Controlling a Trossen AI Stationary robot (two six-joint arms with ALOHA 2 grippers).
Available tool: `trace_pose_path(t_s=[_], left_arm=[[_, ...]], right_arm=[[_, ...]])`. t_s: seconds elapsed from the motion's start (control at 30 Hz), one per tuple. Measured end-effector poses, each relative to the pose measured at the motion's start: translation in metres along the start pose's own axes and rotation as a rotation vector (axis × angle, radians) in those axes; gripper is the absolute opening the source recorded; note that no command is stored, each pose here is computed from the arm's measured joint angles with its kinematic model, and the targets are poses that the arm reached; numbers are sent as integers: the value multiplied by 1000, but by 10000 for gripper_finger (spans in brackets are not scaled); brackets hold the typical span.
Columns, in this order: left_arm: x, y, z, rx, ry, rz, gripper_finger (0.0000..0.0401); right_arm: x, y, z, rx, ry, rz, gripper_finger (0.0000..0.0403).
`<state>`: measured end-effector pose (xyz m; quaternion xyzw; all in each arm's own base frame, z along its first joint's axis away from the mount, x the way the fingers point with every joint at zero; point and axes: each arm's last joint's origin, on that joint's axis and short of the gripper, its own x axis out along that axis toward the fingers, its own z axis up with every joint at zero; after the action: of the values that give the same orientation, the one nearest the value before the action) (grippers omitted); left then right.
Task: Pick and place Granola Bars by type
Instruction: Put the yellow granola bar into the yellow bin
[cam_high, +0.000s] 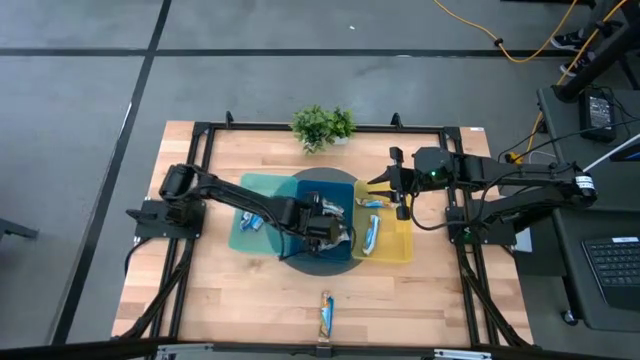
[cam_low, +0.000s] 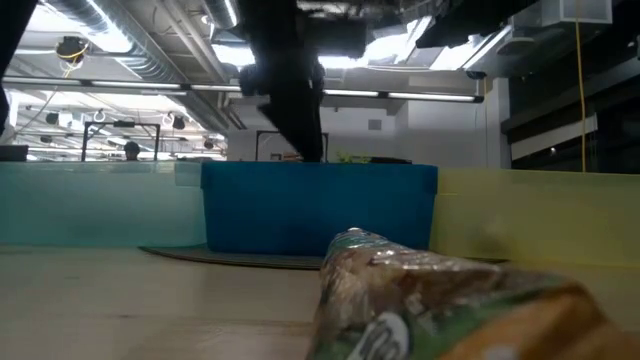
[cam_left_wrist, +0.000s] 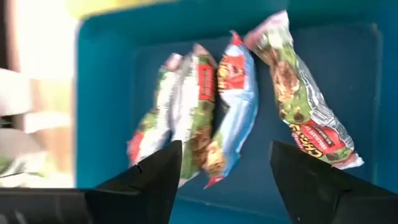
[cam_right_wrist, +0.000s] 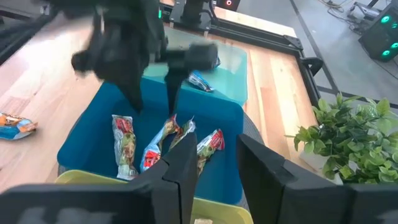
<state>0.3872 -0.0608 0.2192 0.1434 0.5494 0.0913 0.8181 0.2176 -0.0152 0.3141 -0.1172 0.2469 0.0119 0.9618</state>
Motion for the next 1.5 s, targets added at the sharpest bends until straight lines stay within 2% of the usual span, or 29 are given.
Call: trace_pose_path(t_s=[0.33,0.67,0.9,0.97,1.13,1.27,1.37,1.5], left_arm=[[-73,22,-3,-147,-187,31,209],[-140,33,-19,-274,-365,14,177],[-168,39,-29,-290,-437,-12,154],[-175,43,-35,-299,-439,-9,144],[-195,60,-60,-356,-404,49,110],[-216,72,-82,-373,-450,57,81],[-225,85,-109,-408,-499,59,57],[-228,99,-159,-512,-594,51,23]], right_arm=[[0,3,1,-14,-2,11,115],[-2,36,8,-209,-43,132,115],[-4,43,10,-162,-10,-18,115],[-4,46,11,-169,-10,-22,115],[-8,53,15,-185,-32,6,115],[-10,57,17,-189,-43,22,115],[-10,60,18,-195,-48,35,115],[-11,64,18,-149,-50,44,115]])
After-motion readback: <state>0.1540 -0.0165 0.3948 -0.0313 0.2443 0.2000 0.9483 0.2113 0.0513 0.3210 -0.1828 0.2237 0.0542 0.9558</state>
